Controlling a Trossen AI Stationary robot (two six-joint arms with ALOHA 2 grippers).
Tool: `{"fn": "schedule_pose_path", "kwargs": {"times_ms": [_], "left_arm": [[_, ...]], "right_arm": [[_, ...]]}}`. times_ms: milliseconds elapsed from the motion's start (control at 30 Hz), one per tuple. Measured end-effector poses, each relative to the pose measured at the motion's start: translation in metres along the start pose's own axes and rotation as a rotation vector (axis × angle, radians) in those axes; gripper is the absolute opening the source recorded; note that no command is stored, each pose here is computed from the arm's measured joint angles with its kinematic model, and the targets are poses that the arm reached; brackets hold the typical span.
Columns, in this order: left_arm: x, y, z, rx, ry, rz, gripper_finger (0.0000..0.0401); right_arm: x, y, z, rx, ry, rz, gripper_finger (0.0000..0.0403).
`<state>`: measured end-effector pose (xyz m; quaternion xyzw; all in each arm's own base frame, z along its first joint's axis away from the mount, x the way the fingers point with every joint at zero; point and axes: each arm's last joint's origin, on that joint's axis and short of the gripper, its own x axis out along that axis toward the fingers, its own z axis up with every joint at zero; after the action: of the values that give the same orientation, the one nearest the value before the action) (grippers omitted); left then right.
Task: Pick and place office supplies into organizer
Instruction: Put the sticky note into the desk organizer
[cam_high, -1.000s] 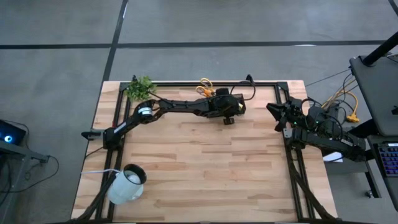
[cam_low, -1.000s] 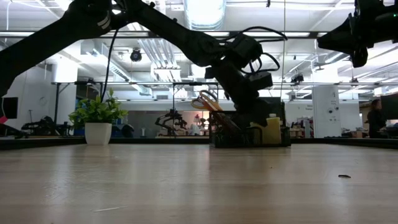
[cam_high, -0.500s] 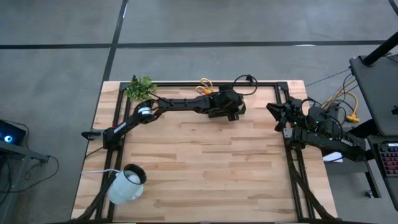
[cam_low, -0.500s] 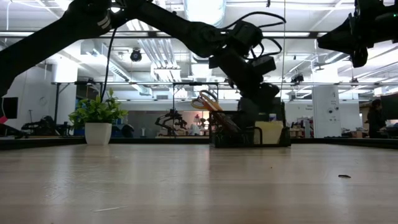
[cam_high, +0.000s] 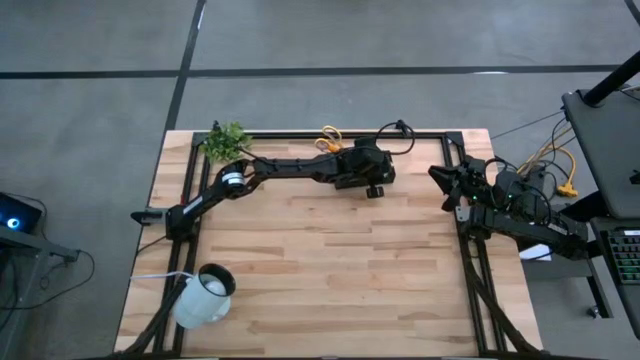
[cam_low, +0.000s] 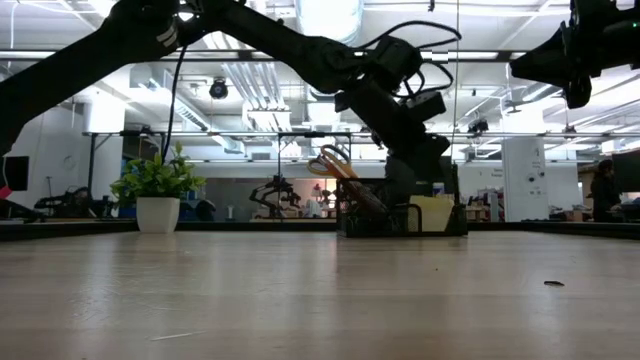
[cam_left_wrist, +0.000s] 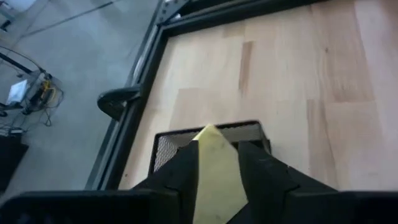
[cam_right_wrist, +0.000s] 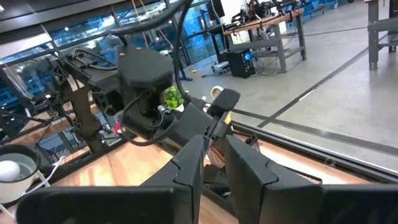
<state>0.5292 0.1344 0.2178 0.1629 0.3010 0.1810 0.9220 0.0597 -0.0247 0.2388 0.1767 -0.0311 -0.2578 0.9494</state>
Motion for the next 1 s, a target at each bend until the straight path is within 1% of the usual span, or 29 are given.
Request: {"fn": "schedule_pose_path", "kwargs": {"times_ms": [100, 233, 300, 500, 633, 800, 1000], "left_arm": [[0.003, 0.01, -0.005, -0.011, -0.004, -0.031, 0.0068], [0.006, 0.023, -0.01, -0.025, 0.001, -0.022, 0.0017], [0.008, 0.029, -0.012, -0.032, 0.001, -0.021, 0.0005], [0.011, 0.043, -0.015, -0.053, -0.053, -0.055, 0.0002], [0.012, 0.044, -0.016, -0.06, -0.057, -0.069, 0.0001], [0.01, 0.039, -0.016, -0.201, -0.015, -0.11, 0.0], [0.011, 0.033, -0.017, -0.288, 0.007, -0.121, 0.0]], "right_arm": [[0.0, 0.0, 0.0, 0.002, 0.0, 0.0, 0.0057], [0.0, 0.0, 0.0, 0.024, 0.0, 0.0, 0.0057], [0.0, 0.0, 0.0, 0.026, 0.0, 0.0, 0.0057], [0.0, 0.0, 0.0, 0.027, 0.0, -0.001, 0.0057], [0.0, 0.0, 0.0, 0.027, 0.0, -0.001, 0.0057], [0.0, 0.0, 0.0, 0.027, 0.0, -0.001, 0.0057], [0.0, 0.0, 0.0, 0.027, 0.0, -0.003, 0.0057]]}}
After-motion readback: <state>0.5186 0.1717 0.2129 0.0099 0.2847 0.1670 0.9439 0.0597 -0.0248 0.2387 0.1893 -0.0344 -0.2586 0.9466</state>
